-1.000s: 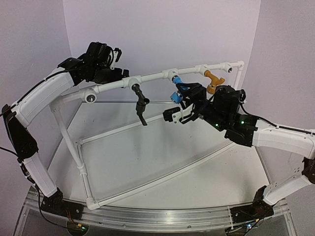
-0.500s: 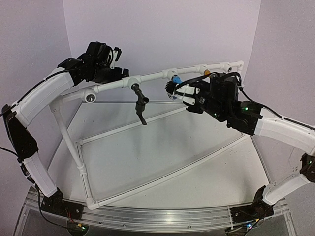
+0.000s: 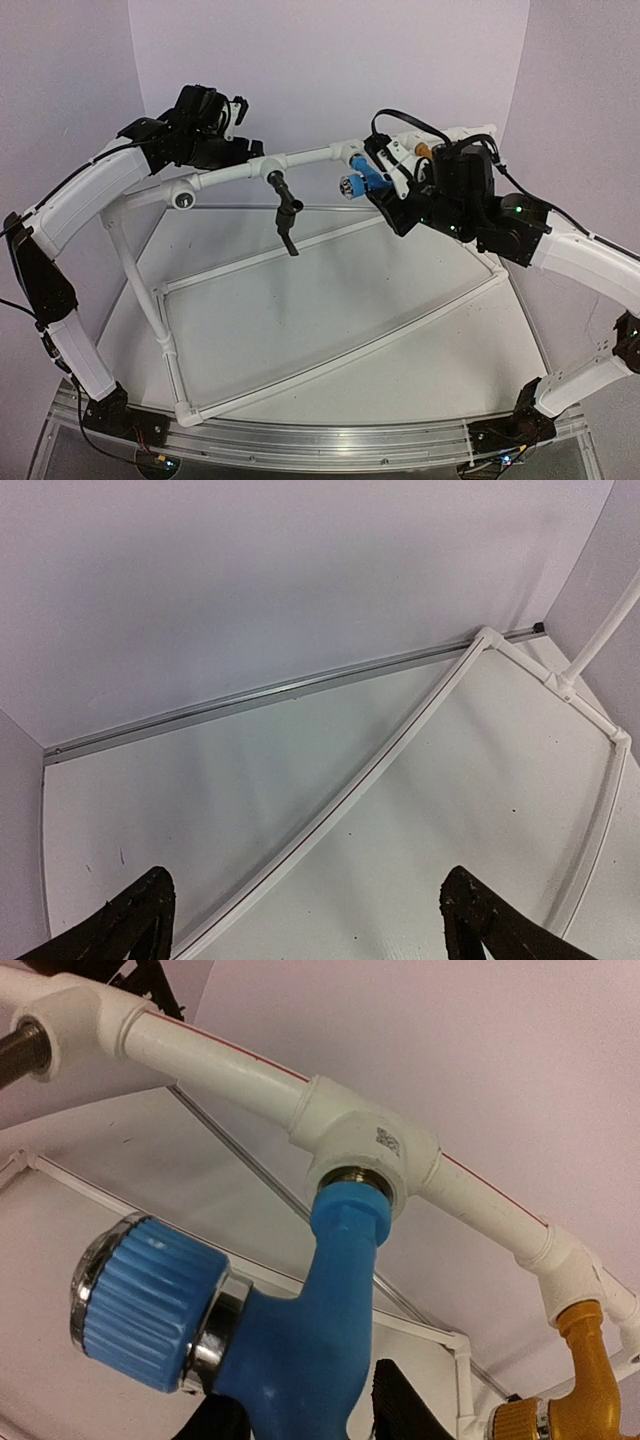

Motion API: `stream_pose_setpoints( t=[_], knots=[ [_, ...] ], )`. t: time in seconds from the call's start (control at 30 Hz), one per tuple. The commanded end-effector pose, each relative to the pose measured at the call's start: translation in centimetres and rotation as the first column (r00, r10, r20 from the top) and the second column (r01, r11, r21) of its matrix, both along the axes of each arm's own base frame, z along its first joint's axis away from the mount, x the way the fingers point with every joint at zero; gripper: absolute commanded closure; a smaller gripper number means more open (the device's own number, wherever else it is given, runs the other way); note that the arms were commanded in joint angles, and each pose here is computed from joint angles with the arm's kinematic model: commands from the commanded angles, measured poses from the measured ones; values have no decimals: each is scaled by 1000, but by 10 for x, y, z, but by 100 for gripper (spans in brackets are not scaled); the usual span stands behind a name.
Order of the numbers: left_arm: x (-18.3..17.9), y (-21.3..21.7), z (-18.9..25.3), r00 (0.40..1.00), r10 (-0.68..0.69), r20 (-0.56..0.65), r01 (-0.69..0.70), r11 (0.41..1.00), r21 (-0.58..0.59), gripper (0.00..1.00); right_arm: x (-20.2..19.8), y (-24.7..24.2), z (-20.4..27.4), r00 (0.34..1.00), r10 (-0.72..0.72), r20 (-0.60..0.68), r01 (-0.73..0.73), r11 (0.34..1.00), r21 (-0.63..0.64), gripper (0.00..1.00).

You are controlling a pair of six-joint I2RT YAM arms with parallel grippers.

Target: Install the water faucets

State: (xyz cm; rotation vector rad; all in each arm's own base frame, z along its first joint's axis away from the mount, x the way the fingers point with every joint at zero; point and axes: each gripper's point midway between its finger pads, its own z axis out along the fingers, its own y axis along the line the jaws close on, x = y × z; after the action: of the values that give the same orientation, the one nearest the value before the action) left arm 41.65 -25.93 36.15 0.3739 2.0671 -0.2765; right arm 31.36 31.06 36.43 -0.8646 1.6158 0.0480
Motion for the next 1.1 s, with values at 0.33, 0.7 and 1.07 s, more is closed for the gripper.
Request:
stream_pose_setpoints(
  t=[0.33,0.7,1.07],
  knots=[
    [-10,0,27,998,-4,56,8,997,-72,9,-7,6,9,967,69,246,-2,964,-266,16],
    [-9,0,26,998,-5,59,9,998,-70,9,5,21,24,933,28,359,85,952,-294,16],
    [-8,1,25,998,-4,60,8,998,-64,9,3,24,63,924,-50,378,99,989,-111,16]
  ],
)
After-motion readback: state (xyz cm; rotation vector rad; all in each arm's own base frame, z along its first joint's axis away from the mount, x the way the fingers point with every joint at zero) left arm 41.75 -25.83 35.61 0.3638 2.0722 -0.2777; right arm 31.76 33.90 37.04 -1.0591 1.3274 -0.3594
